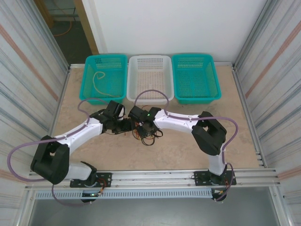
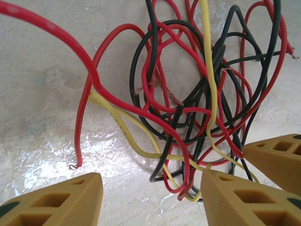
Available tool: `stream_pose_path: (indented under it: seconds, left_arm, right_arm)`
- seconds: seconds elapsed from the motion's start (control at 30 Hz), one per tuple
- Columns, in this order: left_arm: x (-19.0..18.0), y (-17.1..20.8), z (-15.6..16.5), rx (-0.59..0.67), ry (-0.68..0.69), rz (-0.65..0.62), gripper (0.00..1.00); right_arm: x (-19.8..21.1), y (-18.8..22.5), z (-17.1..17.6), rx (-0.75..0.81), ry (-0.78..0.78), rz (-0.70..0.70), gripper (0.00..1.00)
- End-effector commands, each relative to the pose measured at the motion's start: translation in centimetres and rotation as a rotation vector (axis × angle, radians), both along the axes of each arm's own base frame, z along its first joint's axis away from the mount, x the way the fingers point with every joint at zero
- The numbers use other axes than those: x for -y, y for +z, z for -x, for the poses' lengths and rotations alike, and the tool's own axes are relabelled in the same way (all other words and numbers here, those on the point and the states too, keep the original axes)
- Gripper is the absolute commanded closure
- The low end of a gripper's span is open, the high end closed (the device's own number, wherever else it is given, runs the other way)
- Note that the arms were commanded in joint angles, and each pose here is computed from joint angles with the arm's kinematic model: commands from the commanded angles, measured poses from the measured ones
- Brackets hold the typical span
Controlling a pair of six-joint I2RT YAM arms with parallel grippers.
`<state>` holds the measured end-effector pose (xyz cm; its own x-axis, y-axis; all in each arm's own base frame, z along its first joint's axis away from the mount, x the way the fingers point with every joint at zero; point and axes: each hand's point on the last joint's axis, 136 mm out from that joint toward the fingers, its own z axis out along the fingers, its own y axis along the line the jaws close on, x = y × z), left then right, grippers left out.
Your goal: Untangle the cables
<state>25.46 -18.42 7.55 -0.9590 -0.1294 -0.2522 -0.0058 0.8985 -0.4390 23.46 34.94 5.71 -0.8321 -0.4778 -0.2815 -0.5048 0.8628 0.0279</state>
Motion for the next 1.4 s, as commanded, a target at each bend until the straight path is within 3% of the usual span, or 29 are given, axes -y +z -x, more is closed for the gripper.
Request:
stream_pose_path:
  seconds: [0.0,0.47,0.73,0.97,1.2,1.37]
  left_arm:
    - [0.1,0.1,-0.4,0.003,0.005,0.013,0.42]
    - [0.2,-0.4,-0.5,-0.007,0.003,0.018,0.42]
    - [0.2,-0.4,-0.6,-0.007,0.007,0.02,0.42]
    - [0.2,-0.4,-0.6,-0.007,0.01,0.022,0.42]
    - [0.2,-0.6,-0.7,-0.01,0.012,0.024,0.42]
    - [0.5,-0.6,-0.9,-0.013,0.012,0.033,0.42]
  right_arm:
    - [0.0,0.6,0.5,0.017,0.033,0.036,0.6]
    - [0.2,-0.2,1.1,0.019,0.056,0.096,0.62]
    - [-0.1,-0.4,0.7,0.024,0.06,0.1,0.73]
    - [-0.1,-0.9,0.8,0.015,0.064,0.109,0.7]
    - [0.2,-1.4,0.7,0.017,0.06,0.123,0.78]
    - [0.2,-0.3,0.8,0.045,0.067,0.113,0.9]
